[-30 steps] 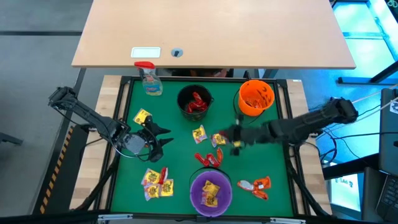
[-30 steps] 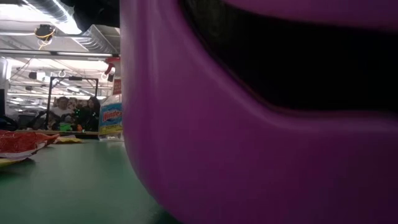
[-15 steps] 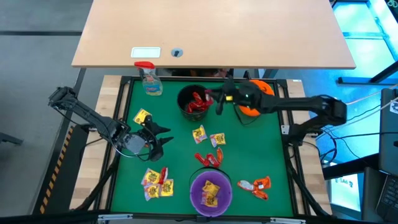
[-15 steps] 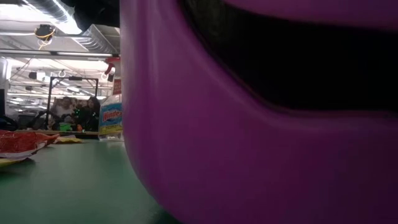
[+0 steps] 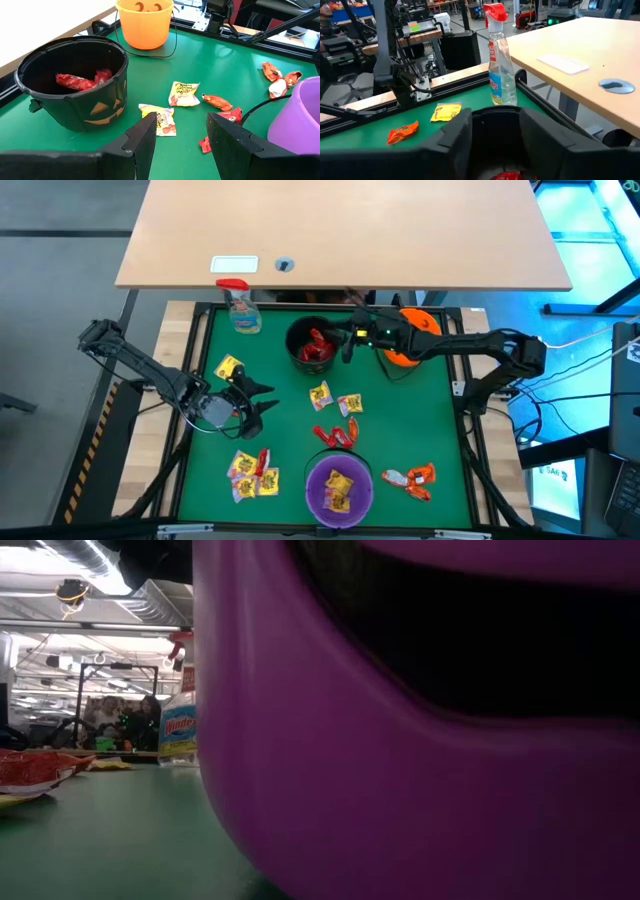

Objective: Sort candy
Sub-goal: Put the orange chocolate into the orange bucket

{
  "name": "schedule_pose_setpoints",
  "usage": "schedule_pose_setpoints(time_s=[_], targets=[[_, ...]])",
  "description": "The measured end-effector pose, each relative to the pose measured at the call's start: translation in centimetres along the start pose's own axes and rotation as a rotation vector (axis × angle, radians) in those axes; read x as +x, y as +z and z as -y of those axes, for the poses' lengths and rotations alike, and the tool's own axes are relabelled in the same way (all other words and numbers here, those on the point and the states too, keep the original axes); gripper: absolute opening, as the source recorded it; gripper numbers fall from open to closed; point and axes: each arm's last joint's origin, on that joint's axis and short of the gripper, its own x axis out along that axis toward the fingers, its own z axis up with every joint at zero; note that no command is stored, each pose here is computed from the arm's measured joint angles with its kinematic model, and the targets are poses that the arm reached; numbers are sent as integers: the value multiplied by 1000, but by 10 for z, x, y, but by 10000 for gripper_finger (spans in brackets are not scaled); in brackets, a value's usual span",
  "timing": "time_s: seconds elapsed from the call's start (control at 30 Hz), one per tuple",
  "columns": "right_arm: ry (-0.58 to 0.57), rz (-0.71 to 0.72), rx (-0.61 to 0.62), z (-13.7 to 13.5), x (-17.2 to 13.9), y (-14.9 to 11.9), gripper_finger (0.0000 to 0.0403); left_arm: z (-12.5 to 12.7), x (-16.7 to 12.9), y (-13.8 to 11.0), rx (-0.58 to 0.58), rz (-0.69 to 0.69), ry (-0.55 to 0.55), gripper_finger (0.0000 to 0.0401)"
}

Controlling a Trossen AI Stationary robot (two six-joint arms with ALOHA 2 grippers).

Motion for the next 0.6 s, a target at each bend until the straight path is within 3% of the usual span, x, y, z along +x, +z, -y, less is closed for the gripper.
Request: schedule_pose_setpoints(time_s=[0.17, 0.33, 0.43, 0.6], targets=[[20, 20, 1, -2, -4, 6, 208, 0, 0, 0, 0, -3, -5, 163], [137, 96, -11, -14, -25, 45, 217, 1, 0, 0, 1, -13, -20, 163], [247, 106, -31, -32, -42, 72, 213, 1, 0, 0, 0, -14, -21, 163], [371, 2, -173, -79, -70, 98, 206, 1, 0, 0, -9, -10, -18, 163]])
